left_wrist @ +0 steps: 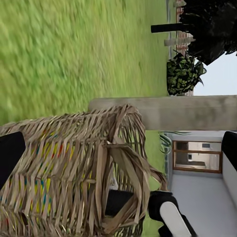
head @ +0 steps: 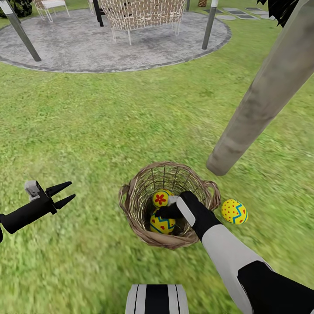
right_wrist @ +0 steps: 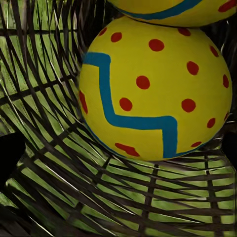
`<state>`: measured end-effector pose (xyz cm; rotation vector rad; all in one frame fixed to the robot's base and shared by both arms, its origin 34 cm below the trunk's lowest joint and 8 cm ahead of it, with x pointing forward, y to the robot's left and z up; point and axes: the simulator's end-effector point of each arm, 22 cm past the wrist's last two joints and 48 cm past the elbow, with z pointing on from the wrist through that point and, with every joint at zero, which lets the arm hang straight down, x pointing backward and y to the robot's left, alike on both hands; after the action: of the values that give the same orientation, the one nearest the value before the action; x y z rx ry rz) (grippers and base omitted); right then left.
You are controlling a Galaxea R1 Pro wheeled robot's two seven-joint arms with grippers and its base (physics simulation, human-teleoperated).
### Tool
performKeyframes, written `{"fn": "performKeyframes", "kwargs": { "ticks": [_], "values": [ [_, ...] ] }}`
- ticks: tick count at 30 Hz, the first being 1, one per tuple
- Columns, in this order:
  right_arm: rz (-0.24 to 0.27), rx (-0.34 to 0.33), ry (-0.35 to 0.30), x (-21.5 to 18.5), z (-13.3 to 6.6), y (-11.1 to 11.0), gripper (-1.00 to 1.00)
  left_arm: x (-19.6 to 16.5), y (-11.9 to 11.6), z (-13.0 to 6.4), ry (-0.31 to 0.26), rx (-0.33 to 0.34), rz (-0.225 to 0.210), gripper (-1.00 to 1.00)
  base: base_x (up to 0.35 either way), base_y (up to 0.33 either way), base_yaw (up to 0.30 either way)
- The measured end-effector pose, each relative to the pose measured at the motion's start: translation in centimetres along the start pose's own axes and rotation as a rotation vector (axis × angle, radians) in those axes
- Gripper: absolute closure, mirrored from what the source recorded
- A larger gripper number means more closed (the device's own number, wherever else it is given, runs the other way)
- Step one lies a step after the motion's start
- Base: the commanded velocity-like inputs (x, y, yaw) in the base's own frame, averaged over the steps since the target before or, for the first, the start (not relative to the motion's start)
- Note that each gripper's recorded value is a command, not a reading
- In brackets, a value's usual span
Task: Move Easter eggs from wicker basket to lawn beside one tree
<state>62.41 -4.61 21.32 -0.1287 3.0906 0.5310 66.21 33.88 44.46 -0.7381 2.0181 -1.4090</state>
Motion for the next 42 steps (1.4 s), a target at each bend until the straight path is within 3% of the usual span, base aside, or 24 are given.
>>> {"fn": "performKeyframes", "kwargs": {
  "ticks": [4,8,12,17,24,42],
  "values": [
    [-0.014,0.012,-0.008,-0.2,-0.1,-0.1,-1.00,0.0,0.0,0.0,0.000,0.000,-0.001,-1.00,0.000,0.000,0.000],
    [-0.014,0.076,-0.043,-1.1,-0.4,-1.4,-1.00,0.0,0.0,0.0,0.000,0.001,-0.001,-1.00,0.000,0.000,0.000],
    [-0.009,0.100,-0.052,-1.3,-0.1,-2.1,-1.00,0.2,0.5,0.2,0.003,-0.006,-0.006,-1.00,0.000,0.000,0.000],
    [-0.007,0.102,-0.049,-1.2,0.3,-2.3,-1.00,0.3,1.0,0.3,0.006,-0.011,-0.011,-1.00,0.000,0.000,0.000],
    [-0.006,0.093,-0.098,-2.6,0.2,-2.2,-1.00,0.4,1.3,0.4,0.009,-0.015,-0.014,-1.00,0.000,0.000,0.000],
    [0.006,0.084,-0.070,-1.6,2.3,-2.8,-1.00,1.0,3.7,0.9,0.021,-0.044,-0.041,-1.00,0.000,0.000,0.000]
  ]
}}
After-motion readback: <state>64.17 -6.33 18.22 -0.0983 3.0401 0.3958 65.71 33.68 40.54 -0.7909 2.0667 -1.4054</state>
